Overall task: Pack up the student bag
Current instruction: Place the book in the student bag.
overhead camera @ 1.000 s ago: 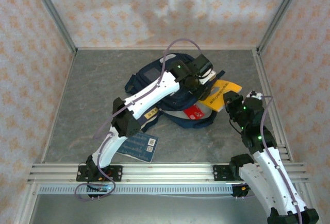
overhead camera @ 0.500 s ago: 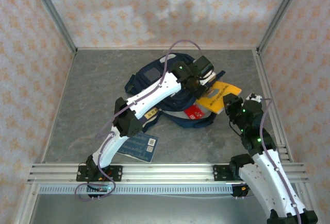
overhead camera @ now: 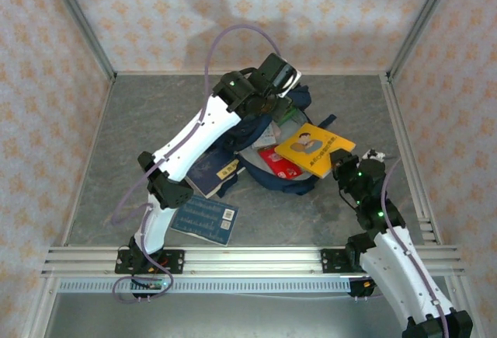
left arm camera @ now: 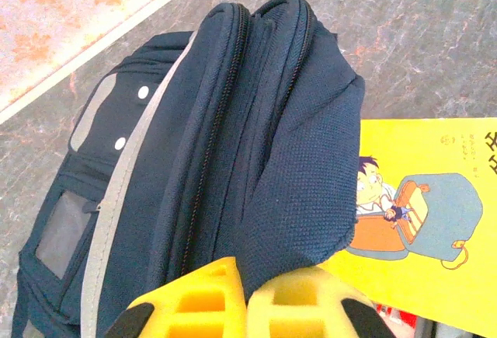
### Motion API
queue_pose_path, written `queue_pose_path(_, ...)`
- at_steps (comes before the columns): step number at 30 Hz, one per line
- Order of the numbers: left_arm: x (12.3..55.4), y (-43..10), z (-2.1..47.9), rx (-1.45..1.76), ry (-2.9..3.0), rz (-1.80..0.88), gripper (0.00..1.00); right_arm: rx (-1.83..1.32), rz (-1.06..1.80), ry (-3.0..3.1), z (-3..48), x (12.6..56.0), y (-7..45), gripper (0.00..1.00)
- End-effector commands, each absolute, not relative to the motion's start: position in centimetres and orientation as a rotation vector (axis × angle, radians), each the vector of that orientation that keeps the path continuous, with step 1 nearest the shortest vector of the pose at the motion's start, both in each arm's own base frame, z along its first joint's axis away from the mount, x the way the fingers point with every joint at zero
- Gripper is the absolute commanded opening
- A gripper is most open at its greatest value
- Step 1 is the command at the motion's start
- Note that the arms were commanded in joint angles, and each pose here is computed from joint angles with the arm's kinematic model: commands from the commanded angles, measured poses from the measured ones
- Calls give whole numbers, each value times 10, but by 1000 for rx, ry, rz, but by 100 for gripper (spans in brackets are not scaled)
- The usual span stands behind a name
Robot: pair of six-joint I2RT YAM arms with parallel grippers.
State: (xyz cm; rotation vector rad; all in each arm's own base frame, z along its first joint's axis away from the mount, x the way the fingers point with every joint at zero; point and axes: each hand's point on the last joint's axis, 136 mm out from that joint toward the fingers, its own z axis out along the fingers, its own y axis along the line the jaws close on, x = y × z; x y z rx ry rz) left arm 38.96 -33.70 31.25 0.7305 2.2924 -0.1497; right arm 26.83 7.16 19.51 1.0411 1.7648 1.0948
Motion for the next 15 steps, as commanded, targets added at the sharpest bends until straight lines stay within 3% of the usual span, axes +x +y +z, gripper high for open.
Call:
queue_pose_path(1, 396, -332, 357, 664, 2172, -162, 0, 945, 1295, 1528, 261, 280, 78, 0)
queue_pose_path(15, 407, -333, 363, 612, 2158, -220, 0, 1045, 1442, 1500, 267, 299, 107, 0)
